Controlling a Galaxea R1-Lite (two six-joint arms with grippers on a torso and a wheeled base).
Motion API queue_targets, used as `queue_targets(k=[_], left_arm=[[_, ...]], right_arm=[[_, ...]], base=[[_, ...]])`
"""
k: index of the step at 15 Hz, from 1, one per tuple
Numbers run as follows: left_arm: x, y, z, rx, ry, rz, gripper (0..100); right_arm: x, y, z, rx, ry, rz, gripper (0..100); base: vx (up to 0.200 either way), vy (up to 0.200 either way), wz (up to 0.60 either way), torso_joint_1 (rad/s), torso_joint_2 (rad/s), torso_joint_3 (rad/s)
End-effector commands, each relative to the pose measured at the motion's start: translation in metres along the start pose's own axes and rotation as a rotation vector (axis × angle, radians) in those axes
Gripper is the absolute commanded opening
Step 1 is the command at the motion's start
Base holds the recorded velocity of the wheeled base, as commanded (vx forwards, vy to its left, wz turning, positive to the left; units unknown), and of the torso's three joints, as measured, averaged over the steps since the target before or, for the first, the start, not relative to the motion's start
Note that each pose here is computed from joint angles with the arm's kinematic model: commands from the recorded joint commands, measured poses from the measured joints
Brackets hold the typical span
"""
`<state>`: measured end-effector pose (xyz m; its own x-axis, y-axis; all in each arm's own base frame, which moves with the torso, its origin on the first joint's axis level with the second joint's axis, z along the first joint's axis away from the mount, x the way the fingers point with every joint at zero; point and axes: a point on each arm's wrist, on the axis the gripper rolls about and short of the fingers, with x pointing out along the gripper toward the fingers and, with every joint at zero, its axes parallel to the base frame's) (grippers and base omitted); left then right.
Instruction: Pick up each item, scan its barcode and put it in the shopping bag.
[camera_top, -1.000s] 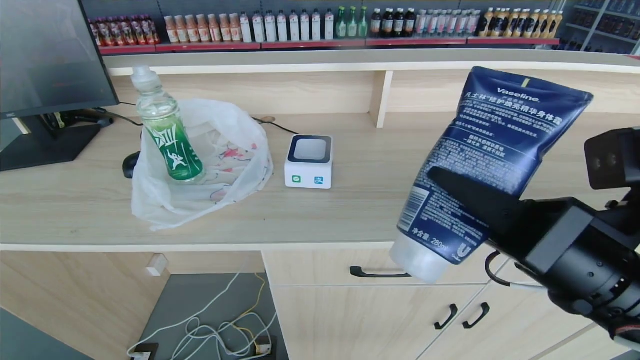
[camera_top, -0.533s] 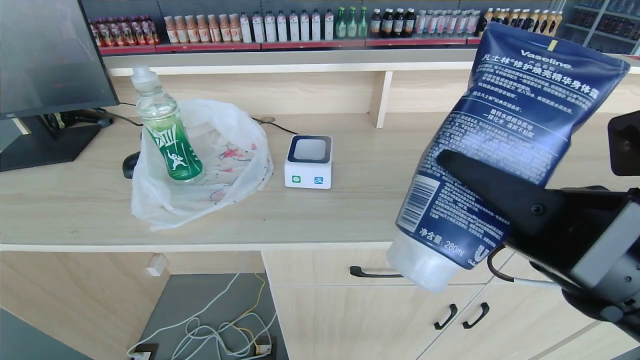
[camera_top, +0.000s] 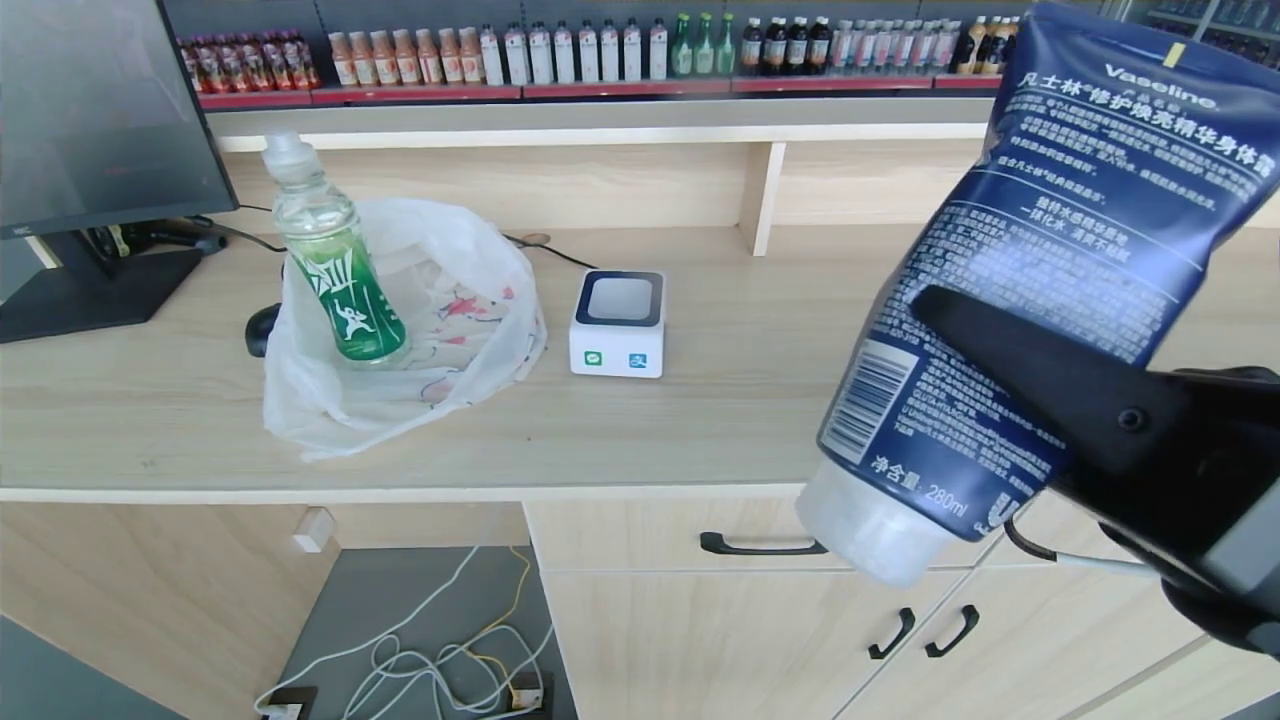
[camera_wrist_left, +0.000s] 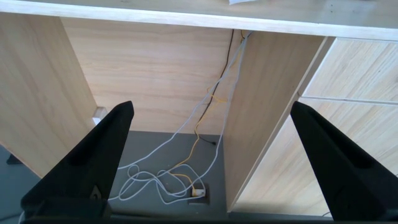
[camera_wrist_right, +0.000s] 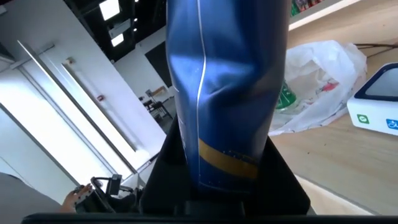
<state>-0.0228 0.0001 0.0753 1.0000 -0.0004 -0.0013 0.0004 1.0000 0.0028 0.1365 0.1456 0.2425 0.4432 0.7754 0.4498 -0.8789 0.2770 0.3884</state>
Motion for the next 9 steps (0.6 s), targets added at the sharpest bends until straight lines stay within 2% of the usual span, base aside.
queue_targets(k=[1, 9], left_arm=[[0.0, 0.0, 0.0, 0.0, 0.0, 0.0, 100], [0.0, 0.0, 0.0, 0.0, 0.0, -0.001, 100]], right_arm=[[0.0088, -0.0016, 0.0014, -0.003, -0.01, 0.006, 0], [0.0145, -0.0022, 0.003, 0.013, -0.019, 0.012, 0]], base=[[0.0, 0.0, 0.0, 0.0, 0.0, 0.0], [0.0, 0.0, 0.0, 0.0, 0.0, 0.0]])
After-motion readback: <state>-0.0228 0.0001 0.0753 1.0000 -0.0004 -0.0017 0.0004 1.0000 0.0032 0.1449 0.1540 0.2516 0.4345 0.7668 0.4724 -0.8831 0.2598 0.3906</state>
